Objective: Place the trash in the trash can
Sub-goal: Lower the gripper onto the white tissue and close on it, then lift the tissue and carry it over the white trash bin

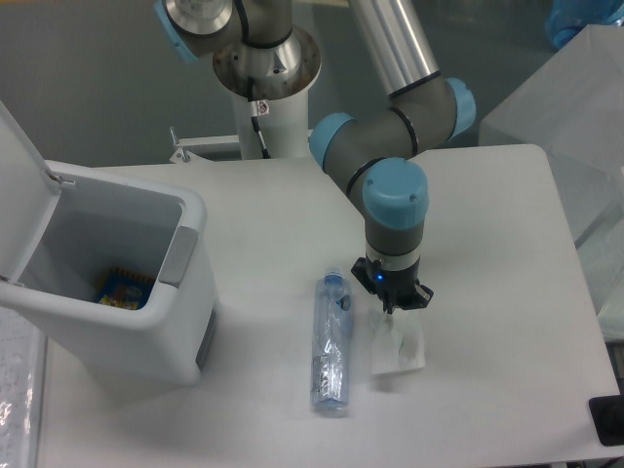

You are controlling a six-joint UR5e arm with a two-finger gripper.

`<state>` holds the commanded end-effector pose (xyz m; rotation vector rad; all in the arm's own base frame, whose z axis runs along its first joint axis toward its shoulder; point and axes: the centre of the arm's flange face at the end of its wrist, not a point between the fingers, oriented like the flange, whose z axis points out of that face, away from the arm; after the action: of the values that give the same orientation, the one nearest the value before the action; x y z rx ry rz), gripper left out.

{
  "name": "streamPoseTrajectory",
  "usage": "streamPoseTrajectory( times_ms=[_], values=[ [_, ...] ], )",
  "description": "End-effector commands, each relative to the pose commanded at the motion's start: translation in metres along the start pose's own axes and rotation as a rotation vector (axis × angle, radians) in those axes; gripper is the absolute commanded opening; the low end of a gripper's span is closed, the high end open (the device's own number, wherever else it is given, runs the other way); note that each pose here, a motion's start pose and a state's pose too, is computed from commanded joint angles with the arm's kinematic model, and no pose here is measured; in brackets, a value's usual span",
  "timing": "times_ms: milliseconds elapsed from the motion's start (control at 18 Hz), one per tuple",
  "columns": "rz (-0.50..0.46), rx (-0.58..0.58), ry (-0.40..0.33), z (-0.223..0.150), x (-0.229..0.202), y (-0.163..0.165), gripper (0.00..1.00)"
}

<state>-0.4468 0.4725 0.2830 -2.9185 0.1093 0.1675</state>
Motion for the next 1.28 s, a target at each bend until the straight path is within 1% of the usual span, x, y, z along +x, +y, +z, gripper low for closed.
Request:
streamPoseTrajectory(
  times_ms=[56, 222, 444, 667, 778, 944, 1056, 1111, 1278],
  values=[
    [-0.025, 0.034, -0.004, -0.009, -0.004, -0.006, 0.00],
    [-0.057, 0.103, -0.027, -0.036, -0.012, -0.019, 0.00],
    [-0.072, 0.237, -0.013, -0.077, -0.008, -0.031, 0.00],
    [-0.068, 0.338, -0.011, -0.118, 0.005, -0.040, 0.00],
    [-0.057, 0.402, 0.003, -0.138, 0.015, -0.048, 0.00],
    [-0.052, 0.501, 0.016, -0.179, 0.033, -0.055, 0.00],
    [-0.037, 0.566, 0.030, -0.208, 0.056, -0.054, 0.00],
    [-0.018, 0.604, 0.033, -0.227, 0.077, -0.050, 0.00],
    [0.006, 0.656, 0.051, -0.252, 0.117, -0.039, 0.00]
  ],
)
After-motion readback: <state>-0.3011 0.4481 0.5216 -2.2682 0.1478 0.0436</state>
